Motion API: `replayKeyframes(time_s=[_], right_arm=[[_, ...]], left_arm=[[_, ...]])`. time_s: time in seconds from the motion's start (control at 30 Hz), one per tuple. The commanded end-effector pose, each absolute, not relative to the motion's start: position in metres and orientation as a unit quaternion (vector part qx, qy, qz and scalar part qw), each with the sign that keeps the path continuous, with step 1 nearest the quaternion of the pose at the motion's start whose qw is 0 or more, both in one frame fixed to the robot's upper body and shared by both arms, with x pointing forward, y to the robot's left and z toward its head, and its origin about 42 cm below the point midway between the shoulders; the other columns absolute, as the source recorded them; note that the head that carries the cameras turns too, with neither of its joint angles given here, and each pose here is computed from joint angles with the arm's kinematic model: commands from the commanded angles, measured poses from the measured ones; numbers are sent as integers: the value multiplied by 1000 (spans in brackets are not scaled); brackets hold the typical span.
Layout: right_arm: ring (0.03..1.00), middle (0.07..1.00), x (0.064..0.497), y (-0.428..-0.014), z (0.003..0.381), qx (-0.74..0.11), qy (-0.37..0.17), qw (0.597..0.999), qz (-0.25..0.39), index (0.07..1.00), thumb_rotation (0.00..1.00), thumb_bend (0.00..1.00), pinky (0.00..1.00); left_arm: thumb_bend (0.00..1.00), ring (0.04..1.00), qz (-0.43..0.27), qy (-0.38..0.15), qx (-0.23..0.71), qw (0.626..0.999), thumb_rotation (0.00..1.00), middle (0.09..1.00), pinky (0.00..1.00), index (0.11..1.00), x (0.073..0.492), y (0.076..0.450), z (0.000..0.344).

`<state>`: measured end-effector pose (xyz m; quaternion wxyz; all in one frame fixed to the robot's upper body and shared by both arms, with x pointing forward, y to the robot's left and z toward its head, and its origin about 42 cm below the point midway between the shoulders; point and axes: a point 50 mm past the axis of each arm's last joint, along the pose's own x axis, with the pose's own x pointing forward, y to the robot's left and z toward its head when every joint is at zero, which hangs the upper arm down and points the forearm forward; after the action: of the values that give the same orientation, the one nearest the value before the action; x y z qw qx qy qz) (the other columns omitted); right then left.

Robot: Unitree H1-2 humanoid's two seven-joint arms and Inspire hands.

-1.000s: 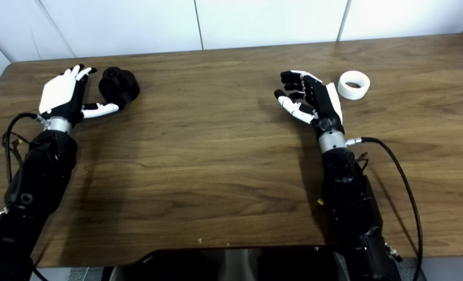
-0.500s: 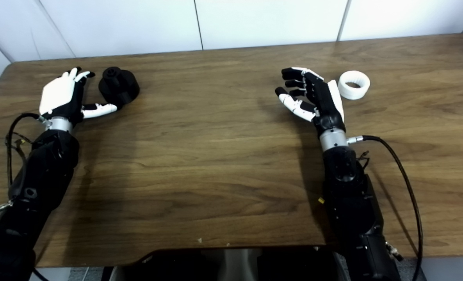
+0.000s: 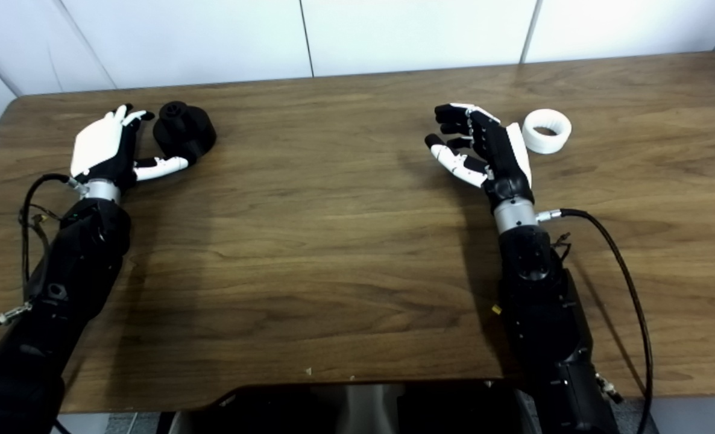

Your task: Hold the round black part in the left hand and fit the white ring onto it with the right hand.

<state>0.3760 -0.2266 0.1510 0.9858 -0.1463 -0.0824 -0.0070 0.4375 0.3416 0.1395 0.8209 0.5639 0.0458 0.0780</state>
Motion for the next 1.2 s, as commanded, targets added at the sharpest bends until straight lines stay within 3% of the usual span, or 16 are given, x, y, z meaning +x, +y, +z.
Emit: replayKeyframes(time_s=[0.0,0.87,1.17], right_arm=[[717,723,383,-222,177,-142,-137,980,-2,691,230,489,633],[742,730,381,-225,177,-137,-137,981,-6,680,204,494,657],[736,726,381,-228,178,-137,-141,980,-7,676,215,499,655]], left_arm=[[1000,1000,105,-2,562,821,592,1000,1000,858,457,342,175],[1000,1000,87,-2,559,825,586,1000,1000,857,463,326,171],[1000,1000,100,-1,554,827,467,1000,999,739,467,327,164]])
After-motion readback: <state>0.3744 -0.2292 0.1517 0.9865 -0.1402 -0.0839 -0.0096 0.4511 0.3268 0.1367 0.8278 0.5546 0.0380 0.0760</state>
